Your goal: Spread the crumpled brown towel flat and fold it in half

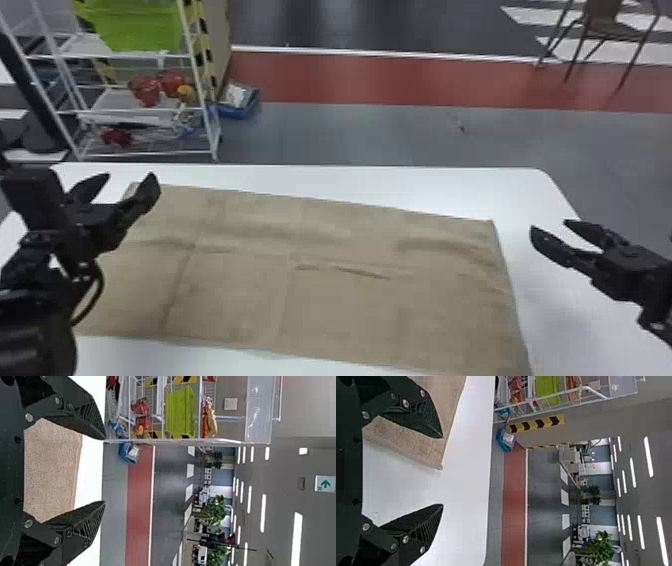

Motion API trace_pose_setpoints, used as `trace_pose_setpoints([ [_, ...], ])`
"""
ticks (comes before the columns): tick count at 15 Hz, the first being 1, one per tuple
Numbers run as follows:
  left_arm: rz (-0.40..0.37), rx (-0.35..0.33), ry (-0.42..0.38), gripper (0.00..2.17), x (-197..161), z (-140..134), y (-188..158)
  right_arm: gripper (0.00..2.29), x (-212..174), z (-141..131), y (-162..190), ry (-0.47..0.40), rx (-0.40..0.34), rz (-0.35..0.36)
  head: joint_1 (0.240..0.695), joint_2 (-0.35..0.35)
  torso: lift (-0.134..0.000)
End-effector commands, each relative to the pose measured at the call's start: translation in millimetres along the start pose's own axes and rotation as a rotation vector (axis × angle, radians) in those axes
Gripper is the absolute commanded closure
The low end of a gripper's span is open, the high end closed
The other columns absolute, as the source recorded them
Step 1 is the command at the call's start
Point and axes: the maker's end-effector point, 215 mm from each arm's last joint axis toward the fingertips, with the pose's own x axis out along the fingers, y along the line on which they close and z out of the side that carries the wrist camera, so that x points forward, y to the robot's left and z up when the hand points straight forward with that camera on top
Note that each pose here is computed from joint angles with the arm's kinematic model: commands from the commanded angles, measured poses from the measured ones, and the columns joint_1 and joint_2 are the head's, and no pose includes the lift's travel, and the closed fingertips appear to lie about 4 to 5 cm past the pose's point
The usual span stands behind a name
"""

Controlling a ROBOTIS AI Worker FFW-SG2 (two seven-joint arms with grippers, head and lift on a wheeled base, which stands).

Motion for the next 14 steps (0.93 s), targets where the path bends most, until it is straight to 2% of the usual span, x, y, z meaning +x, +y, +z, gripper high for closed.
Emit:
trace_pose_setpoints([
  [1, 0.033, 0.006, -0.012, 0.00, -15.2, -3.5, 21.7, 0.06, -25.1, 13.1, 26.9, -0.006, -0.056, 0.036, 0.695, -0.077, -0.122],
  [4, 0.071, -0.016, -0.005, 0.07, -48.0, -12.1, 52.1, 0.12, -42.3, 3.9, 50.4, 0.016, -0.025, 0.082, 0.695, -0.021, -0.122],
  [5, 0.073, -0.011, -0.005, 0.07, -57.2, -12.0, 56.3, 0.21, -43.5, -3.6, 55.2, 0.027, -0.018, 0.086, 0.695, -0.004, -0.122],
  [6, 0.073, -0.015, 0.006, 0.08, -66.9, -16.0, 57.5, 0.39, -44.8, -12.9, 65.2, 0.044, -0.013, 0.116, 0.695, 0.008, -0.122],
  [7, 0.074, -0.020, 0.034, 0.15, -81.8, -20.4, 62.4, 0.71, -47.8, -22.4, 77.3, 0.065, -0.012, 0.140, 0.695, 0.018, -0.122],
  [8, 0.075, -0.038, 0.071, 0.34, -96.3, -25.7, 67.1, 1.04, -51.9, -29.4, 88.5, 0.079, -0.011, 0.160, 0.695, 0.042, -0.122],
  [9, 0.081, -0.049, 0.104, 0.70, -108.7, -32.4, 72.1, 1.35, -56.1, -36.5, 95.3, 0.097, -0.005, 0.171, 0.695, 0.052, -0.122],
  [10, 0.087, -0.062, 0.149, 1.35, -122.3, -42.2, 73.6, 1.48, -60.1, -42.6, 100.5, 0.112, 0.009, 0.183, 0.695, 0.067, -0.122],
  [11, 0.091, -0.084, 0.212, 1.79, -133.8, -55.2, 73.9, 1.49, -63.0, -48.4, 104.1, 0.126, 0.020, 0.184, 0.695, 0.079, -0.122],
  [12, 0.095, -0.098, 0.287, 1.90, -147.2, -72.1, 73.6, 1.49, -65.6, -55.9, 111.9, 0.140, 0.026, 0.201, 0.695, 0.103, -0.122],
  [14, 0.105, -0.088, 0.333, 1.90, -159.4, -89.3, 76.8, 1.49, -66.3, -76.5, 134.4, 0.192, 0.012, 0.236, 0.695, 0.123, -0.122],
])
